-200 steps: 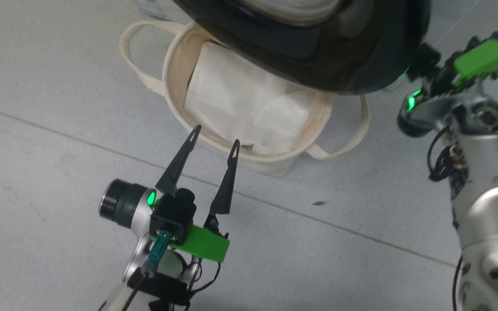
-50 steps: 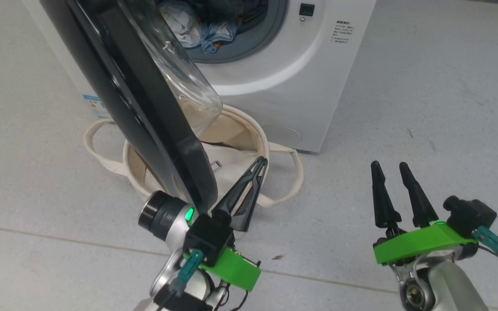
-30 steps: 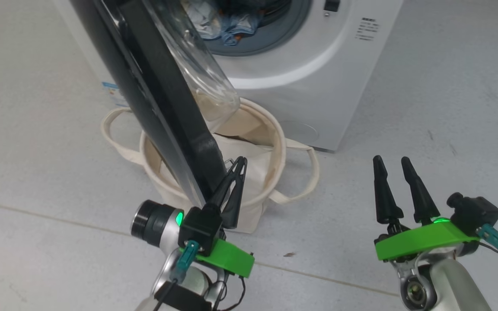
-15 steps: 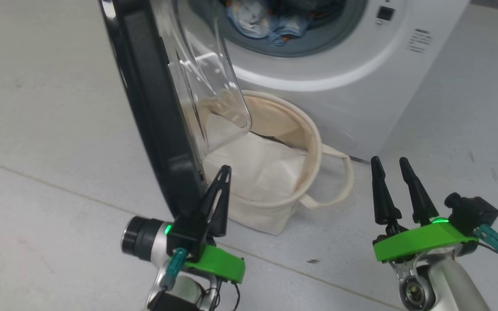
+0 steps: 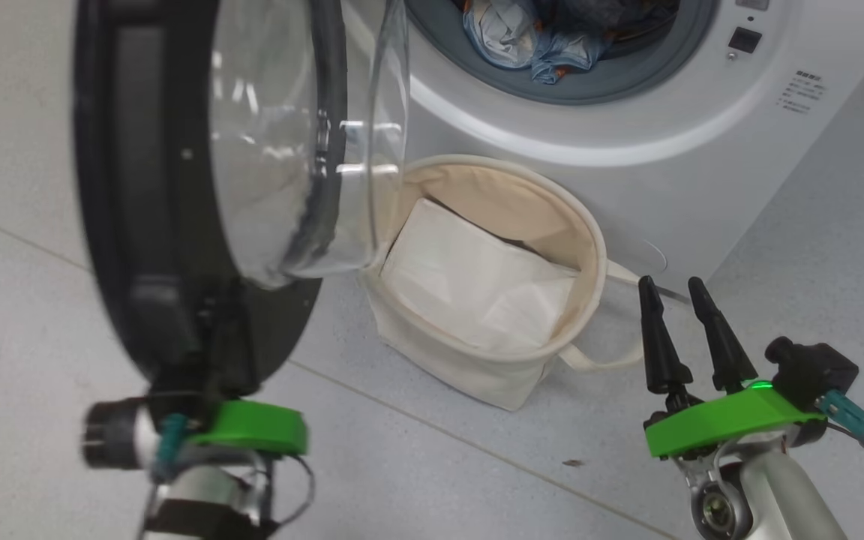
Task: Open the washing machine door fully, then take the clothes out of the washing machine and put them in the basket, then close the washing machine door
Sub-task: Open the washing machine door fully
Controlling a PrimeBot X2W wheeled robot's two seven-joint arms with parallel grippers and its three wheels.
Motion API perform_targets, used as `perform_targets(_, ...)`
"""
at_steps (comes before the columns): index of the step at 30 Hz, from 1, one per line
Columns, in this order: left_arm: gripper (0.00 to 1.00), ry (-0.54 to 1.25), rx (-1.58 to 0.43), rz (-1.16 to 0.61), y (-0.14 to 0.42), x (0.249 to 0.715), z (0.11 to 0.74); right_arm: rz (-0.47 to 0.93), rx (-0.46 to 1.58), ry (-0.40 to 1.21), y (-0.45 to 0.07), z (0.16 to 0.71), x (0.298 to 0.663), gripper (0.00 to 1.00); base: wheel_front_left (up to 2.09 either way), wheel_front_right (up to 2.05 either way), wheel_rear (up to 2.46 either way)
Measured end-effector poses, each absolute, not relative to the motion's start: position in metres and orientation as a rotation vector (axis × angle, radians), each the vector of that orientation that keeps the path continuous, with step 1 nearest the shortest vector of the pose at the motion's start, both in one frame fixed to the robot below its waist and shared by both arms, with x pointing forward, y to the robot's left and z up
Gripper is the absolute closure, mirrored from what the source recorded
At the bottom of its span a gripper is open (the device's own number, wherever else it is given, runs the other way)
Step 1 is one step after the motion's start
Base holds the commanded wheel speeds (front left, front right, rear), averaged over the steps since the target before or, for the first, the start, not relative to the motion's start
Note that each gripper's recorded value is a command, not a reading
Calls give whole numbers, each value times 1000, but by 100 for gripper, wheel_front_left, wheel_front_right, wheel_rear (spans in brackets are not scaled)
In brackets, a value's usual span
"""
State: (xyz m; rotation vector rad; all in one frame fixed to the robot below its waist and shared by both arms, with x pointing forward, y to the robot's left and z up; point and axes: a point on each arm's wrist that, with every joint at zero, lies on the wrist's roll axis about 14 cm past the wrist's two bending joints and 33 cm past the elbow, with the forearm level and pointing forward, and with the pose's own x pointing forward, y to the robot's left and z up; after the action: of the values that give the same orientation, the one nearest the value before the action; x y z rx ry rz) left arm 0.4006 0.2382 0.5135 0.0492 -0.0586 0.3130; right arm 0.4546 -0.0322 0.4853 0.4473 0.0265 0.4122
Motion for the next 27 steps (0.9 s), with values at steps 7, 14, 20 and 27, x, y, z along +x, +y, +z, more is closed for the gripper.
perform_targets(7,100,-17,97,464,305,392,505,408,413,50,-34,473,456,0,0,0,0)
perform_targets(14,100,11,83,566,342,392,498,377,400,61,-45,463,461,0,0,0,0)
perform_targets(20,100,18,70,630,367,396,496,354,385,71,-53,454,467,0,0,0,0)
perform_targets(27,100,35,69,681,388,402,490,335,369,80,-60,447,470,0,0,0,0)
